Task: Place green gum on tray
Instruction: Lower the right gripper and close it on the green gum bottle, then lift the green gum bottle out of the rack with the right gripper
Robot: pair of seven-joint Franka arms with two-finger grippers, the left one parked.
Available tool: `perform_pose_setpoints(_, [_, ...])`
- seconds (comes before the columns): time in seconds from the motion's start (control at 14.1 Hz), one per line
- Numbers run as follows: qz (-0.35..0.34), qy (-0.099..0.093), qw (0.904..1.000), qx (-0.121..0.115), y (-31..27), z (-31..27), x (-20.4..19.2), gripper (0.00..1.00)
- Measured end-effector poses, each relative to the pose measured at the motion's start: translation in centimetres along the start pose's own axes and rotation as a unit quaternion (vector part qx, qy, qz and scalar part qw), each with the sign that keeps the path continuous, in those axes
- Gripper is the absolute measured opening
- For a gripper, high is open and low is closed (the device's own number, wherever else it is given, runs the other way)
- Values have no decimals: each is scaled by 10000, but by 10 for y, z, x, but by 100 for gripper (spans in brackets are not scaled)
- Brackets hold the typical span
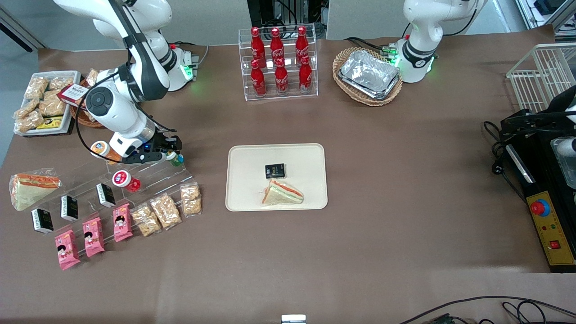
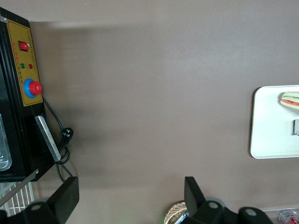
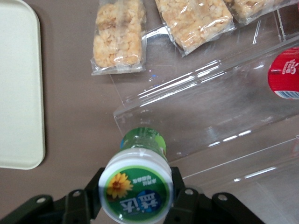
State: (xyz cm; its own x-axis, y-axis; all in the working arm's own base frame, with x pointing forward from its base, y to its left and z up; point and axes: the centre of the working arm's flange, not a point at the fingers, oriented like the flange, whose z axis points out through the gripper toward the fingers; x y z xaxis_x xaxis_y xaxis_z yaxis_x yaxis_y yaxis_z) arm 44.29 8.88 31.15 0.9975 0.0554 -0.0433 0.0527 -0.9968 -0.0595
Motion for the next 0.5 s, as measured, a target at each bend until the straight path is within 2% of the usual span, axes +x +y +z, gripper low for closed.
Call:
perform_pose_setpoints(0.35, [-239, 88, 9997, 18, 7, -8, 7, 59])
perform_pose_setpoints(0.5, [-285, 47, 9996, 39, 15, -28, 19, 59])
